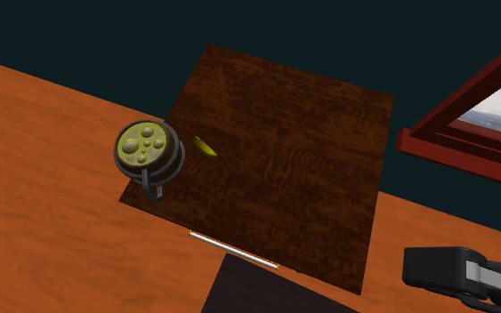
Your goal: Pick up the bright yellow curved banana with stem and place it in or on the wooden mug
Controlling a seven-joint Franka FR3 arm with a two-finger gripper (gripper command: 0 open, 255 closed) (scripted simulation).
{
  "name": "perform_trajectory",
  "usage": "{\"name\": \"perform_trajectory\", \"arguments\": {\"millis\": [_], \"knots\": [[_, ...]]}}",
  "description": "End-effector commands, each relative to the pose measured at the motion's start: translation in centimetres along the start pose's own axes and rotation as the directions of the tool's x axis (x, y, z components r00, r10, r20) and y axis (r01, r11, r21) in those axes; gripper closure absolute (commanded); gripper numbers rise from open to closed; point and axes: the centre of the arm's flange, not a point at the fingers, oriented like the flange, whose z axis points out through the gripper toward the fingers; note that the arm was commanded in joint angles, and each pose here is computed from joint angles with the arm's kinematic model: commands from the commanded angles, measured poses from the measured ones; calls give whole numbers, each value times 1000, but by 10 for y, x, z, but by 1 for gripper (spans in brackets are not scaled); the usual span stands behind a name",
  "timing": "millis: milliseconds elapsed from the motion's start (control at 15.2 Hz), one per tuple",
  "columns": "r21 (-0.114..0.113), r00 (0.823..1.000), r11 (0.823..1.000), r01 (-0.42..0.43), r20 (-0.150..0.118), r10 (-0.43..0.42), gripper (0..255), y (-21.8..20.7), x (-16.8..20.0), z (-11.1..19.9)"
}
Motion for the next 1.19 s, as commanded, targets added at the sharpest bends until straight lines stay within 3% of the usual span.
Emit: {"name": "perform_trajectory", "arguments": {"millis": [0, 528, 1122], "knots": [[0, 1000, 1000, 0, 0, 0, 0, 0, 0, 0], [13, 982, 983, 185, -30, -184, 0, -42, 60, 71], [20, 921, 923, 385, -66, -383, 0, -103, 120, 147]]}}
